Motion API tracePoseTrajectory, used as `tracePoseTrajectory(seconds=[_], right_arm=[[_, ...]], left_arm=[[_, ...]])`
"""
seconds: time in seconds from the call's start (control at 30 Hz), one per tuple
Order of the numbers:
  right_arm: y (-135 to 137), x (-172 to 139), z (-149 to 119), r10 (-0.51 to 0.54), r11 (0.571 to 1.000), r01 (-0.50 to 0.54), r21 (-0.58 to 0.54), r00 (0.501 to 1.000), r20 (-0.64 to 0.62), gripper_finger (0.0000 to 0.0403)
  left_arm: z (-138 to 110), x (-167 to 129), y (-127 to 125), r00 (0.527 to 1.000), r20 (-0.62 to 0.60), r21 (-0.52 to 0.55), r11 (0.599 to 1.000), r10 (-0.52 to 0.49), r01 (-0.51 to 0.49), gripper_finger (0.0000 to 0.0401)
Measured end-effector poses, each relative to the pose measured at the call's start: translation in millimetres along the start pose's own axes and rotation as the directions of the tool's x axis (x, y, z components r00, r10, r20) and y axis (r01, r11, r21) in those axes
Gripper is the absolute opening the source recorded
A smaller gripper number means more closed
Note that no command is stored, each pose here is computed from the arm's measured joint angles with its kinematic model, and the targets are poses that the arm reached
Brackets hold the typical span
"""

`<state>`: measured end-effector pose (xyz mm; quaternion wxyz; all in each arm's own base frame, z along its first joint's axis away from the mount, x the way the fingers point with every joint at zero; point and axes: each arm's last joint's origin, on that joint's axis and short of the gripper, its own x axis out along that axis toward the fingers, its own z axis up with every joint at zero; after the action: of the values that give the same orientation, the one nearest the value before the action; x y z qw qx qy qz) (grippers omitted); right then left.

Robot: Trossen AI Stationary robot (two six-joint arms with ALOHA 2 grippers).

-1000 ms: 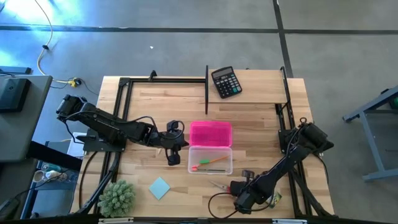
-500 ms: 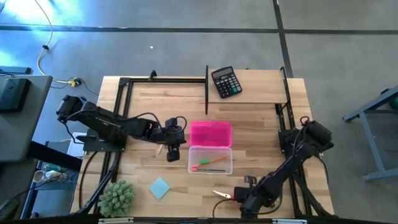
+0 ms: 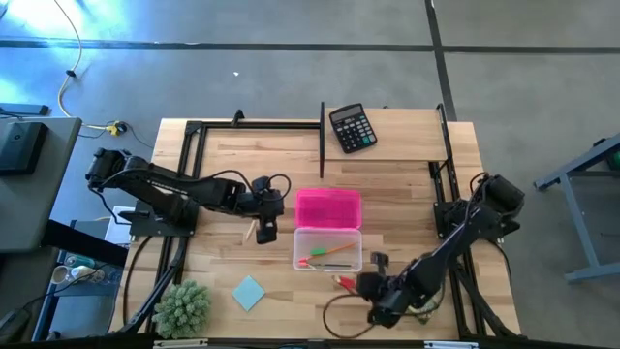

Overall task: Pack school essentials
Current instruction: Put the red scissors into the supply box

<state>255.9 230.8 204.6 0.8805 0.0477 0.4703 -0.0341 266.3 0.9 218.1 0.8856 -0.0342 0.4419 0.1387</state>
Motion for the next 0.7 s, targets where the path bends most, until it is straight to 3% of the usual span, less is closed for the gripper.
tracePoseTrajectory(seconds=[0.37, 0.7], right_arm=[[-51, 21, 35, -0.127, 0.992, 0.127, 0.004, 0.991, -0.038, 0.002], [-76, 33, 47, -0.109, 0.994, 0.106, -0.028, 0.987, -0.119, 0.002]], left_arm=[[-28, 12, -7, 0.999, -0.03, -0.016, 1.0, -0.016, 0.016, 0.0005], [-26, 6, -6, 1.0, -0.002, -0.02, 0.999, -0.025, 0.025, 0.0005]])
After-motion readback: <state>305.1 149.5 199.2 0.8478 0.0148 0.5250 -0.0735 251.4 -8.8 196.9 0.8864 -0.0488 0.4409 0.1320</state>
